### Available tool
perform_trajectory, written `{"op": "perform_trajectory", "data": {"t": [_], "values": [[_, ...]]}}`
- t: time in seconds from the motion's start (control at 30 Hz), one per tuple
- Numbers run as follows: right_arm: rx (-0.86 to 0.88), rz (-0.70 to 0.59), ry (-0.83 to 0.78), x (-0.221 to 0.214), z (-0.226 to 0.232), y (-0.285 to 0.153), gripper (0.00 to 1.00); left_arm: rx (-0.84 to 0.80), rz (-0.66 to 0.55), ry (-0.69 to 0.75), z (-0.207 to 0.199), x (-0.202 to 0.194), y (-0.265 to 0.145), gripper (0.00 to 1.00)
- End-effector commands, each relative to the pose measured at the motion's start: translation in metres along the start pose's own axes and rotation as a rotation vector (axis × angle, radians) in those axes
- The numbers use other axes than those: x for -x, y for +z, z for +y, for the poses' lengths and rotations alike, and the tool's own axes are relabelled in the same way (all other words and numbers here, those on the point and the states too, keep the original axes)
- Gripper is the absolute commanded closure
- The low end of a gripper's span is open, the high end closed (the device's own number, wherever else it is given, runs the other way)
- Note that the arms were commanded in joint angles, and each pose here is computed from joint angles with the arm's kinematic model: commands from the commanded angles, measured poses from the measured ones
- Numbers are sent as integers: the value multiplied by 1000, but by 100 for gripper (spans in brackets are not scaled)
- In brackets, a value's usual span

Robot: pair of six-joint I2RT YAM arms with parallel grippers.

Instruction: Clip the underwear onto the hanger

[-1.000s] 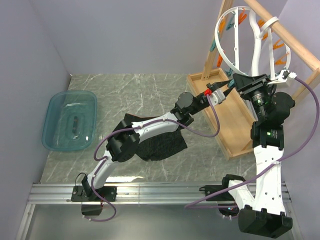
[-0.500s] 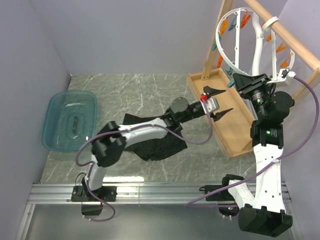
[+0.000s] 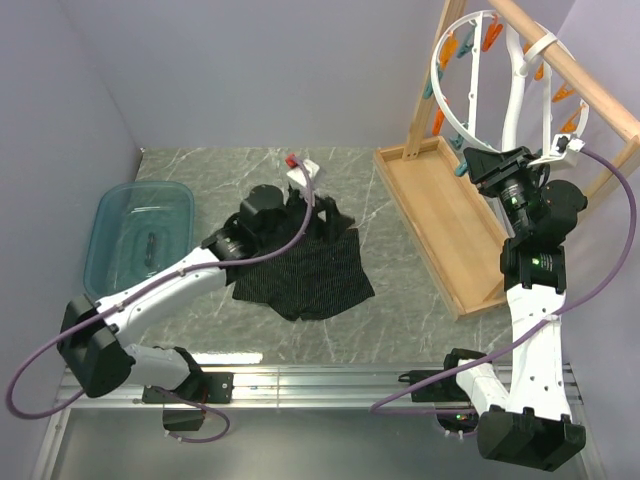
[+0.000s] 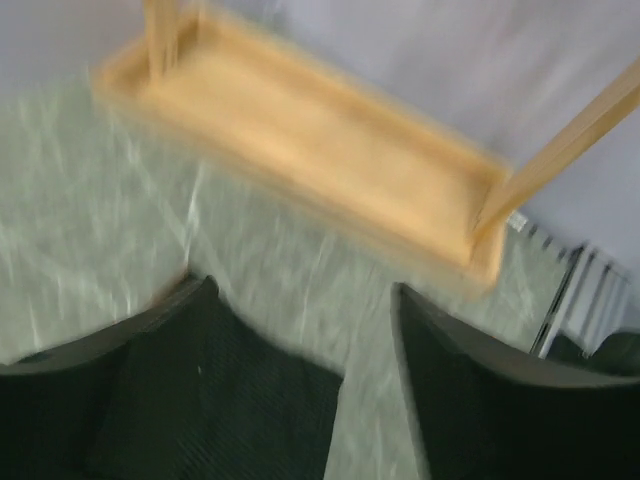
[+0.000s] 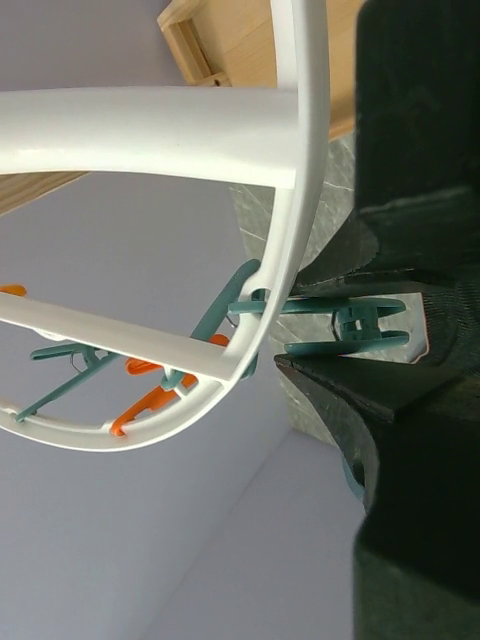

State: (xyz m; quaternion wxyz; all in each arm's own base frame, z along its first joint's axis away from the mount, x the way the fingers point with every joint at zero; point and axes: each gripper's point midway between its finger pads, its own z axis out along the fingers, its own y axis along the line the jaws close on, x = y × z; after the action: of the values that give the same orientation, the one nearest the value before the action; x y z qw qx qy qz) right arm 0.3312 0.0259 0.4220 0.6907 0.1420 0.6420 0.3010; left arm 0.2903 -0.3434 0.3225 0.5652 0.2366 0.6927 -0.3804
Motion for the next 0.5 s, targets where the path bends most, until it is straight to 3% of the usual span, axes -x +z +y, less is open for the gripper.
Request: {"op": "perform_trajectory", "data": {"t": [0.0, 0.07, 0.17, 0.2, 0.33, 0.47], "values": [[62, -46, -66, 13, 11, 2, 100, 130, 249, -141, 23, -87, -4, 8], [60, -42, -62, 12, 11, 1, 100, 147, 253, -144, 20, -91, 4, 3], [51, -42, -69, 11, 9, 0, 100, 247, 364, -140, 34, -117, 26, 1], [45, -42, -72, 11, 8, 0, 100, 294, 462, -137, 43, -137, 37, 1], [30, -35, -70, 9, 4, 1, 100, 436, 653, -129, 69, -182, 64, 6], [32, -20, -73, 7, 4, 2, 100, 493, 660, -165, 80, -200, 88, 11]]}}
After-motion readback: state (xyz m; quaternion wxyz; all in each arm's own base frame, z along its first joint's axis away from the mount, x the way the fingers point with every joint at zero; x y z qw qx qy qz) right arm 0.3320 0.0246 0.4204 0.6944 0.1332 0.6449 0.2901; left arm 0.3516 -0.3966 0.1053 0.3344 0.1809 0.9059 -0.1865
